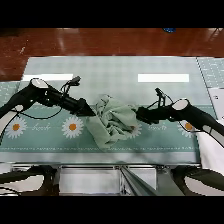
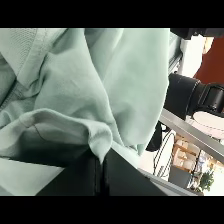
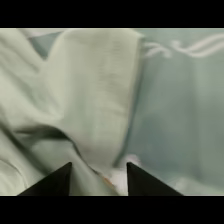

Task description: Fold the shirts.

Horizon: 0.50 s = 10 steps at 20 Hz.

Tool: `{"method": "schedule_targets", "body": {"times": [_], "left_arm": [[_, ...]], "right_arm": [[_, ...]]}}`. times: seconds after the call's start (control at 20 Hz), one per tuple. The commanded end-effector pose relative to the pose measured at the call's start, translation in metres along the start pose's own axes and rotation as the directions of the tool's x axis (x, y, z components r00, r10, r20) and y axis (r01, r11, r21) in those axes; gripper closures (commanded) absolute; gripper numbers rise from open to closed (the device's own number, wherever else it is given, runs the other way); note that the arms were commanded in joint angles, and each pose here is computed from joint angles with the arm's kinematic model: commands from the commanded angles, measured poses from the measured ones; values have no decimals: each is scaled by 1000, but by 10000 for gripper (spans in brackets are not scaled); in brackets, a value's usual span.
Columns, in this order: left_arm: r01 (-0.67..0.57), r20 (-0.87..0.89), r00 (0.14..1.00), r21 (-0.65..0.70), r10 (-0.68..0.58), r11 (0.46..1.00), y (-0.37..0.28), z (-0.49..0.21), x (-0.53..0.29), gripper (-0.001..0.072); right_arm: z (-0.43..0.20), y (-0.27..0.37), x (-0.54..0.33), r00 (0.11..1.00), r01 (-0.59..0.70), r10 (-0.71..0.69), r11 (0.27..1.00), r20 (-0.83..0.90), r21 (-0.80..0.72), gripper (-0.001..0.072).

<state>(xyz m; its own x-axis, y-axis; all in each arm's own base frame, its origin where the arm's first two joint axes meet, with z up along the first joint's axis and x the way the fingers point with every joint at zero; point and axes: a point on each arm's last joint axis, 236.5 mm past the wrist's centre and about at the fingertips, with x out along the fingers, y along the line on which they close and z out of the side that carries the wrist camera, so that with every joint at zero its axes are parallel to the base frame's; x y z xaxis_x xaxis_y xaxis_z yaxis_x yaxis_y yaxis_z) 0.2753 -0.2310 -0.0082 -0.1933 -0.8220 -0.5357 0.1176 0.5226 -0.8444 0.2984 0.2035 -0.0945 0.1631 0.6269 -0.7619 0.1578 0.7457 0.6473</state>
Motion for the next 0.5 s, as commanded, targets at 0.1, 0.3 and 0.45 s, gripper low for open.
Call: {"method": "schedule_targets", "body": {"times": [0.1, 0.3, 0.45], "left_arm": [[-13, 25, 1000, 1, 13, 1000, 3, 6, 0, 684], [-18, 74, 997, -12, 19, 1000, 4, 19, -14, 684], [-49, 244, 969, 52, 34, 997, -24, 60, -74, 685]], "right_arm": [[0, 26, 23, 996, -70, 67, 997, -60, -36, 492], [22, 61, -3, 989, -142, 132, 972, -67, -189, 684], [78, 104, -82, 988, -99, 132, 934, 75, -343, 684]]}}
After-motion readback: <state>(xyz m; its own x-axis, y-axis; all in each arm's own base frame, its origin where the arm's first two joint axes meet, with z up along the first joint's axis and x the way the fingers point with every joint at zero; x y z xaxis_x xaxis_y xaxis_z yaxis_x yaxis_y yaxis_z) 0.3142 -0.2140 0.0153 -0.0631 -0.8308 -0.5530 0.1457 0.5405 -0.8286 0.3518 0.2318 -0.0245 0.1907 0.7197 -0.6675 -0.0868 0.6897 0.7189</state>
